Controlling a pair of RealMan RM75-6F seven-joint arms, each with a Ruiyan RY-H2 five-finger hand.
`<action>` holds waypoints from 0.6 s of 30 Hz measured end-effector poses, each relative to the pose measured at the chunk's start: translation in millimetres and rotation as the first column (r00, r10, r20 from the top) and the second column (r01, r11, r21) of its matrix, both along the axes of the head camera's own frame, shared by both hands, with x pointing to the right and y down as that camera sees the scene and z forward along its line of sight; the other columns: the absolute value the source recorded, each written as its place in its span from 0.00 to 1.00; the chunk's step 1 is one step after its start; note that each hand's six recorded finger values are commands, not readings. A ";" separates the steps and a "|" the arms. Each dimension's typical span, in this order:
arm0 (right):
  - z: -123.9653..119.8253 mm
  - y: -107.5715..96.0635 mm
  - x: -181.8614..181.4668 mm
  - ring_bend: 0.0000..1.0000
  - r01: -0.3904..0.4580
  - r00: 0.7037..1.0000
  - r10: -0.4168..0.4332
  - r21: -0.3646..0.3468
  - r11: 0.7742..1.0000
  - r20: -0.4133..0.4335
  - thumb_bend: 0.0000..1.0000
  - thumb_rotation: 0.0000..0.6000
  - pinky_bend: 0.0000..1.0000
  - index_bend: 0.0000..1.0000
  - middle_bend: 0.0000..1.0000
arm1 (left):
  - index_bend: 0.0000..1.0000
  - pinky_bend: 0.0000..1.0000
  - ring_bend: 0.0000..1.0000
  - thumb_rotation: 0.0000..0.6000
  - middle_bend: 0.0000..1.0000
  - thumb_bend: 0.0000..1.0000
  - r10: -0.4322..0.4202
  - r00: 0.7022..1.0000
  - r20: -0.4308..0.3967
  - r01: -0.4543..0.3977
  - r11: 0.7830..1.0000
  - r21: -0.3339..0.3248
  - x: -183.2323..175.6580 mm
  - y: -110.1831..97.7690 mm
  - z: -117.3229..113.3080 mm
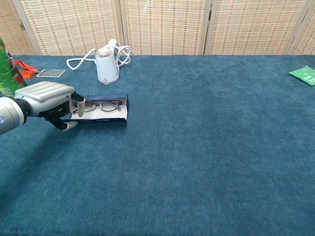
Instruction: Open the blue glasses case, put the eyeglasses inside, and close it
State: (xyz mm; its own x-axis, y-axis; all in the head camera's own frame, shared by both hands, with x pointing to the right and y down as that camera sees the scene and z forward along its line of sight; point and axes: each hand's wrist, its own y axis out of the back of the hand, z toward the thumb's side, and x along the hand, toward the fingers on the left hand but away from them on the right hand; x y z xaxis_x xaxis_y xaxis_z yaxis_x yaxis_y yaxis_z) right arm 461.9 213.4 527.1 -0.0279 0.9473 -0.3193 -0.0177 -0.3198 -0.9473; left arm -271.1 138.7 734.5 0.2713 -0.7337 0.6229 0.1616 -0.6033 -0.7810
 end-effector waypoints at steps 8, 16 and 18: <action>1.6 -0.8 -0.5 0.39 0.001 1.000 -0.001 -0.004 1.000 0.001 0.21 1.00 0.30 0.27 0.28 | 0.59 0.96 0.92 1.00 0.99 0.49 -0.017 0.999 -0.027 0.017 1.000 0.006 4.2 1.9 0.3; 2.2 -1.3 -2.2 0.39 0.006 1.000 -0.006 -0.004 1.000 0.004 0.21 1.00 0.30 0.27 0.28 | 0.66 0.96 0.93 1.00 0.99 0.51 -0.030 0.998 -0.049 0.031 1.000 0.007 -1.6 2.2 -6.6; 1.7 -1.3 -2.9 0.39 0.007 1.000 -0.007 -0.003 1.000 0.005 0.21 1.00 0.30 0.27 0.28 | 0.66 0.96 0.93 1.00 0.99 0.51 -0.028 0.998 -0.053 0.028 1.000 0.005 -7.5 1.8 -11.8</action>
